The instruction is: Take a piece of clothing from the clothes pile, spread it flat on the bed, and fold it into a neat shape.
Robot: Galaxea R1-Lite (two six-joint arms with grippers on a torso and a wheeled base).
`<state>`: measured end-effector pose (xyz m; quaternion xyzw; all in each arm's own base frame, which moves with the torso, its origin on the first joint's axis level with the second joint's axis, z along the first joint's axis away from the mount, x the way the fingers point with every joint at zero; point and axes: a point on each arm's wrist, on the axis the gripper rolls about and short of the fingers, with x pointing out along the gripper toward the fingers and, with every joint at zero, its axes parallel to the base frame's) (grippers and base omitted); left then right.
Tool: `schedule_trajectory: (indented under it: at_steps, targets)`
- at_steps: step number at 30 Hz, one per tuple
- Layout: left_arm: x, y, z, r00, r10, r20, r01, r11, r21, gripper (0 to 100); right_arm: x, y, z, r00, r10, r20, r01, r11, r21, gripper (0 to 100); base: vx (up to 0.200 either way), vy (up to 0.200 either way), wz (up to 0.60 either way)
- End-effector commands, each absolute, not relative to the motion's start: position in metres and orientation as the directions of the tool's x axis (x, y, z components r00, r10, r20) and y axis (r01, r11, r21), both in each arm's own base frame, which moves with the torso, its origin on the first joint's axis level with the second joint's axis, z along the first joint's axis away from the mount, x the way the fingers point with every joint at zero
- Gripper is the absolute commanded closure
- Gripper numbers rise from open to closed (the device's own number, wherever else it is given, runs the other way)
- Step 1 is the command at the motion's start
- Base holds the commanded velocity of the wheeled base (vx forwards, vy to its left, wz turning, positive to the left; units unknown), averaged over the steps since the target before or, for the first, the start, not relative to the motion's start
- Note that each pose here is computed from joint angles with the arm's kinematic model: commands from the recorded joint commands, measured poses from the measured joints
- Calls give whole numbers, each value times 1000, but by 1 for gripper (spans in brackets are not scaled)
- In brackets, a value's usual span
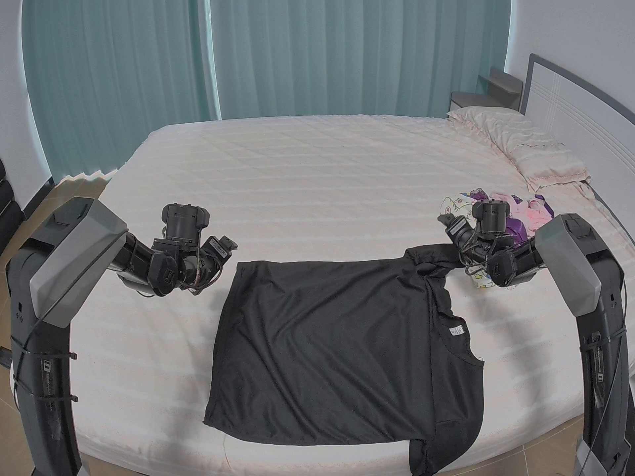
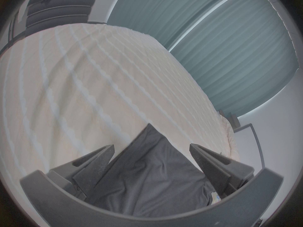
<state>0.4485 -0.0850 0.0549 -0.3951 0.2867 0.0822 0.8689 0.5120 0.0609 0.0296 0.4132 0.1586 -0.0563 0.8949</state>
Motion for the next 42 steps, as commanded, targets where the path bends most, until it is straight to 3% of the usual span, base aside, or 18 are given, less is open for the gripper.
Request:
schedule_trajectory:
  at_steps: [1, 6, 13, 16, 20, 22, 24, 26, 30, 36, 42]
  targets:
    - [419, -81, 82, 814, -155, -559, -332, 667, -668, 0, 520, 49, 76, 990, 11, -140, 115, 507, 854, 0, 0, 0, 0]
    - [394, -77, 83, 779, -205, -592, -333, 666, -668, 0, 524, 46, 91, 990, 53, -131, 100, 394, 913, 0, 0, 0, 0]
    - [376, -72, 83, 774, -217, -594, -331, 662, -673, 0, 540, 43, 67, 957, -31, -290, 278, 399, 874, 0, 0, 0, 0]
    - [360, -70, 82, 752, -258, -606, -322, 659, -680, 0, 535, 41, 65, 925, -32, -379, 358, 414, 837, 0, 0, 0, 0]
    - [344, -69, 82, 726, -295, -621, -318, 657, -684, 0, 524, 39, 50, 838, -28, -544, 456, 582, 673, 0, 0, 0, 0]
    - [337, -68, 81, 714, -311, -627, -317, 655, -686, 0, 520, 39, 46, 826, -29, -563, 460, 612, 643, 0, 0, 0, 0]
    - [331, -67, 81, 703, -327, -632, -316, 652, -689, 0, 520, 39, 58, 847, -17, -531, 432, 603, 671, 0, 0, 0, 0]
    - [324, -66, 82, 691, -342, -637, -316, 650, -692, 0, 511, 42, 89, 869, 68, -490, 380, 543, 749, 0, 0, 0, 0]
    - [312, -64, 79, 682, -360, -637, -311, 646, -697, 0, 497, 41, 97, 851, 128, -509, 381, 517, 766, 0, 0, 0, 0]
    - [288, -60, 64, 665, -370, -649, -314, 649, -693, 0, 454, 34, 66, 777, 127, -616, 420, 625, 658, 0, 0, 0, 0]
    - [249, -54, 49, 628, -364, -688, -346, 661, -666, 0, 394, 31, 40, 832, 143, -536, 306, 687, 659, 0, 0, 0, 0]
